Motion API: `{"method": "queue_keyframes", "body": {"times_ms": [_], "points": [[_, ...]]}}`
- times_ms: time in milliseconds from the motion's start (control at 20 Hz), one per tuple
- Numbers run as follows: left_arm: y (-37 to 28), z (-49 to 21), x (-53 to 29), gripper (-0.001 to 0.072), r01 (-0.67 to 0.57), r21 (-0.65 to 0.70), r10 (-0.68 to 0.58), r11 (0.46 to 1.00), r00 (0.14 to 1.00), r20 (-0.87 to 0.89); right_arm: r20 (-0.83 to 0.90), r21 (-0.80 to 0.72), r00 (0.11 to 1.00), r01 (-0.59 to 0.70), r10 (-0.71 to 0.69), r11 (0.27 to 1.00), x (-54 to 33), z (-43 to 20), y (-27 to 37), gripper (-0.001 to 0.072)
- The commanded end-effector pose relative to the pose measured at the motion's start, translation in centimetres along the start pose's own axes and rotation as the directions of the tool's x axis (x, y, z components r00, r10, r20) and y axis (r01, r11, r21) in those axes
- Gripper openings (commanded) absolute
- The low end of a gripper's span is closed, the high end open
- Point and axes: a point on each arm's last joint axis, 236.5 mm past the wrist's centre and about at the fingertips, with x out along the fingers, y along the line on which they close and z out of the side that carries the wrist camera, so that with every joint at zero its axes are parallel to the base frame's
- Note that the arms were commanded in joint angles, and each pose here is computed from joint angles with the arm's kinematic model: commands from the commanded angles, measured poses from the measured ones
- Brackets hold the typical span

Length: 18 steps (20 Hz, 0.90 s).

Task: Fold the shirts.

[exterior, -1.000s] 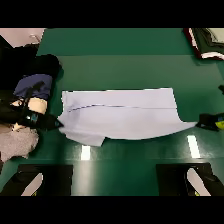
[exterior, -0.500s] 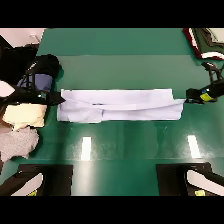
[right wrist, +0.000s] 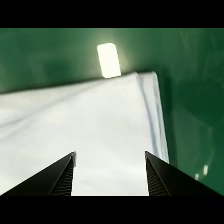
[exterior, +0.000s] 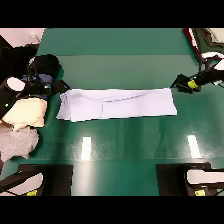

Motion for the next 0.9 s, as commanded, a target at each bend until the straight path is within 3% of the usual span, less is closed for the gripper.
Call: {"method": "queue_keyframes", "body": {"times_ms": [0,50,150,200,350,550,750,850], "points": [[-1.5,0.4,-0.7,0.0619,0.035,0.012,-0.034,0.999,0.999,-0.039,-0.033,0.005,0.994,-0.102,0.103,0.995,0.0,0.0,0.7,0.0499],[-2.0,-0.4,-1.1,0.0588,0.051,0.018,-0.049,0.999,0.995,-0.085,-0.087,0.005,0.99,-0.108,0.108,0.994,-0.3,-1.4,-0.2,0.0499],[-2.6,-2.3,-1.5,0.0131,0.076,0.029,-0.069,0.997,0.982,-0.176,-0.19,0.018,0.974,-0.123,0.124,0.992,-0.4,-4.4,-2.6,0.0499],[-2.8,-3.1,-1.7,0.0031,0.088,0.052,-0.075,0.995,0.975,-0.21,-0.218,0.036,0.967,-0.127,0.132,0.991,-0.2,-5.6,-3.9,0.0499],[-3.0,-4.9,-2.2,0.0027,0.108,0.059,-0.088,0.992,0.955,-0.285,-0.21,0.122,0.965,-0.132,0.156,0.984,1.0,-7.3,-7.3,0.0499],[-3.1,-5.3,-2.3,0.0027,0.113,0.056,-0.091,0.992,0.949,-0.303,-0.084,0.145,0.951,-0.283,0.297,0.948,2.3,-6.1,-6.5,0.0499],[-3.1,-5.4,-2.3,0.0027,0.112,0.051,-0.091,0.992,0.948,-0.305,-0.163,0.135,0.921,-0.333,0.353,0.933,4.8,-6.8,-4.4,0.0497],[-3.2,-5.5,-2.4,0.0027,0.114,0.05,-0.092,0.992,0.946,-0.311,-0.175,0.103,0.911,-0.361,0.374,0.927,5.9,-6.7,-2.8,0.0445]]}}
